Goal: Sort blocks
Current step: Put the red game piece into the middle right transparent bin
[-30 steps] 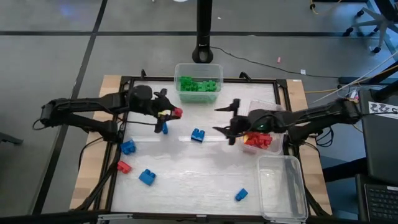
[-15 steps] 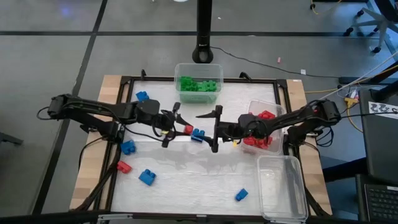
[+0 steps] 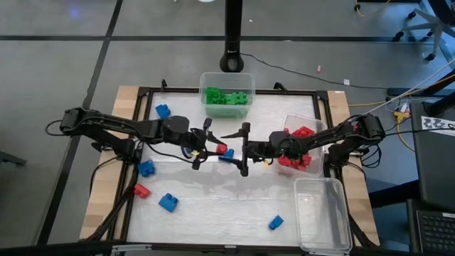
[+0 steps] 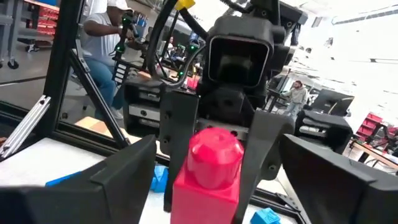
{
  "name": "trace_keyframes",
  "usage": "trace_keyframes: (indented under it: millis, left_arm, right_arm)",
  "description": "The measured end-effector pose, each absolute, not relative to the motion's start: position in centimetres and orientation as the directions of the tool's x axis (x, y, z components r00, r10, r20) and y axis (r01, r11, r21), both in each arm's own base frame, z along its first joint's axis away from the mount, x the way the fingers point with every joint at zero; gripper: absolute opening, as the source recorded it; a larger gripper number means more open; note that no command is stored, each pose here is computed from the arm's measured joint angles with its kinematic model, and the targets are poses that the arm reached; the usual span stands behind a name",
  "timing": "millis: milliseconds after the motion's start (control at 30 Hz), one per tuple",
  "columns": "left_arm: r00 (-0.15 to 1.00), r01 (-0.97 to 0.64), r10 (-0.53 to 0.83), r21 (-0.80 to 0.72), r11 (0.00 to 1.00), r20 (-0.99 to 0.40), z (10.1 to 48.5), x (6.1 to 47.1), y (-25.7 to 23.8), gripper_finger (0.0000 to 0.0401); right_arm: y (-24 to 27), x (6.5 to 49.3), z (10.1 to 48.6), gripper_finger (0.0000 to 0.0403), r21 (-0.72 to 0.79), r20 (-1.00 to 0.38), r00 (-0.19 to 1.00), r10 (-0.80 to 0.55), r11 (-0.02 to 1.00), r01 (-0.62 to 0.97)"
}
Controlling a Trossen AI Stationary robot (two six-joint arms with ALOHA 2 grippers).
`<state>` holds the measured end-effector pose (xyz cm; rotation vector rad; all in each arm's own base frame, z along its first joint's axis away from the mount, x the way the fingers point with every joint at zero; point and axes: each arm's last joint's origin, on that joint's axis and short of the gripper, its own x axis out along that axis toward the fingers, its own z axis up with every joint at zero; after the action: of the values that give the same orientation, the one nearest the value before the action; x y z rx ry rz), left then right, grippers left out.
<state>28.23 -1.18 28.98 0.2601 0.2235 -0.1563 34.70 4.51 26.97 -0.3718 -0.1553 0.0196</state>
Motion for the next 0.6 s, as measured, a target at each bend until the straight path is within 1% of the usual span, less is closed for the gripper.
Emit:
trace_keyframes:
  millis: [67,267,367,467,600]
  left_arm:
    - [0.966,0.179,-0.124,0.238,0.955,-0.227,29.1,28.24,-1.18,0.0129]
    - [0.965,0.18,-0.124,0.238,0.954,-0.231,29.06,28.24,-1.18,0.0129]
    - [0.965,0.179,-0.123,0.238,0.955,-0.232,29.05,28.24,-1.18,0.0129]
    - [0.965,0.179,-0.123,0.238,0.955,-0.231,29.07,28.23,-1.17,0.0129]
    - [0.965,0.179,-0.123,0.238,0.955,-0.231,29.07,28.23,-1.17,0.0129]
  right_arm:
    - [4.51,34.69,26.98,0.0312,-0.363,0.149,0.988,0.048,0.932,0.009]
    - [4.51,34.69,27.0,0.0234,-0.363,0.151,0.987,0.049,0.932,0.009]
    - [4.53,34.69,27.01,0.0205,-0.363,0.151,0.987,0.05,0.932,0.008]
    - [4.53,34.69,27.01,0.0187,-0.363,0.151,0.987,0.05,0.932,0.008]
    - [4.54,34.78,26.95,0.0177,-0.362,0.163,0.985,0.05,0.932,0.012]
